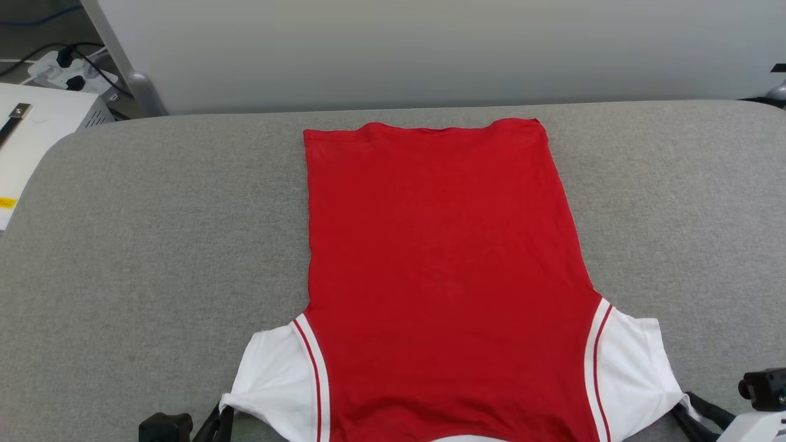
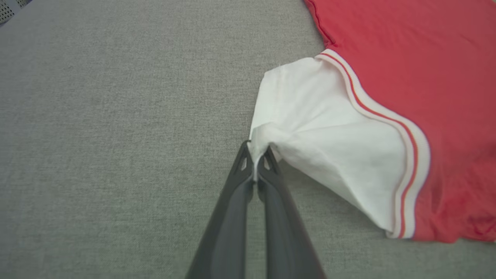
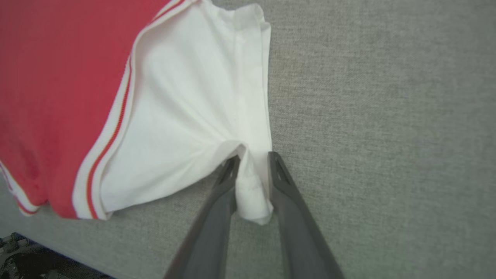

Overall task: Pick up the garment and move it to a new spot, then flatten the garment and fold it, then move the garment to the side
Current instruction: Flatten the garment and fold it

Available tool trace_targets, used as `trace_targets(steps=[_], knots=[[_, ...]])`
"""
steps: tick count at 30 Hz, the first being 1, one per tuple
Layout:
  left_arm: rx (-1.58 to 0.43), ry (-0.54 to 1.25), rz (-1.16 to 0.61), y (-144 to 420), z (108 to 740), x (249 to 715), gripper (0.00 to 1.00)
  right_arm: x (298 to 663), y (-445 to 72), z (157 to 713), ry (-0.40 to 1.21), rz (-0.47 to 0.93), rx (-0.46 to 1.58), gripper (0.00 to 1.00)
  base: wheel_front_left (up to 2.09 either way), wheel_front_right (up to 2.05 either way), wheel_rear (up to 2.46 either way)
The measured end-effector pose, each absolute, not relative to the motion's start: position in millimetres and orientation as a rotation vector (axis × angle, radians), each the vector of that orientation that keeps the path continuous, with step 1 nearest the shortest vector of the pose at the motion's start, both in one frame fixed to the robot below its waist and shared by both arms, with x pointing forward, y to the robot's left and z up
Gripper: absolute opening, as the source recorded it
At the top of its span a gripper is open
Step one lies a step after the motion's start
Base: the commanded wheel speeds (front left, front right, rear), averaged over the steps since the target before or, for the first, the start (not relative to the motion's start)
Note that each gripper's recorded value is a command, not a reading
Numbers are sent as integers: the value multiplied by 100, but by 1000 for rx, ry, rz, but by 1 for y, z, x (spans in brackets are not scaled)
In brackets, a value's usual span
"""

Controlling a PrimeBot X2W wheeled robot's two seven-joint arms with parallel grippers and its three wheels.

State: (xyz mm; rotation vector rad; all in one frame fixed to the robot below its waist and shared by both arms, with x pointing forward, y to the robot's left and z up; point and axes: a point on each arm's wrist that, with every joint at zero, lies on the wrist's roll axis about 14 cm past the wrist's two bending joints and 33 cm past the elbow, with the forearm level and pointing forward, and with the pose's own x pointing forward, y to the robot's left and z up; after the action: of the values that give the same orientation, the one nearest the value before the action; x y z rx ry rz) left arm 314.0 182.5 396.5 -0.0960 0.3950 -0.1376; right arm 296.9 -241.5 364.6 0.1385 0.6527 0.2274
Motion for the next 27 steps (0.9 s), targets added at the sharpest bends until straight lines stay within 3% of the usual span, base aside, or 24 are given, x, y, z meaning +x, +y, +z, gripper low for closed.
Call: trace_targets(steps=[6, 10, 17, 23, 27], knots=[[-99, 364, -150, 175, 402, 322, 0, 332, -248, 396, 549, 227, 113, 100, 0, 0, 0], [-104, 314, -135, 175, 413, 335, 0, 393, -259, 466, 311, 211, 89, 100, 0, 0, 0], [-102, 238, -139, 168, 429, 359, 0, 477, -256, 559, 87, 227, 13, 100, 0, 0, 0], [-104, 202, -146, 157, 433, 378, 0, 545, -228, 575, 194, 277, -54, 100, 0, 0, 0], [-109, 202, -145, 153, 428, 387, 0, 582, -217, 544, 441, 282, -92, 100, 0, 0, 0]])
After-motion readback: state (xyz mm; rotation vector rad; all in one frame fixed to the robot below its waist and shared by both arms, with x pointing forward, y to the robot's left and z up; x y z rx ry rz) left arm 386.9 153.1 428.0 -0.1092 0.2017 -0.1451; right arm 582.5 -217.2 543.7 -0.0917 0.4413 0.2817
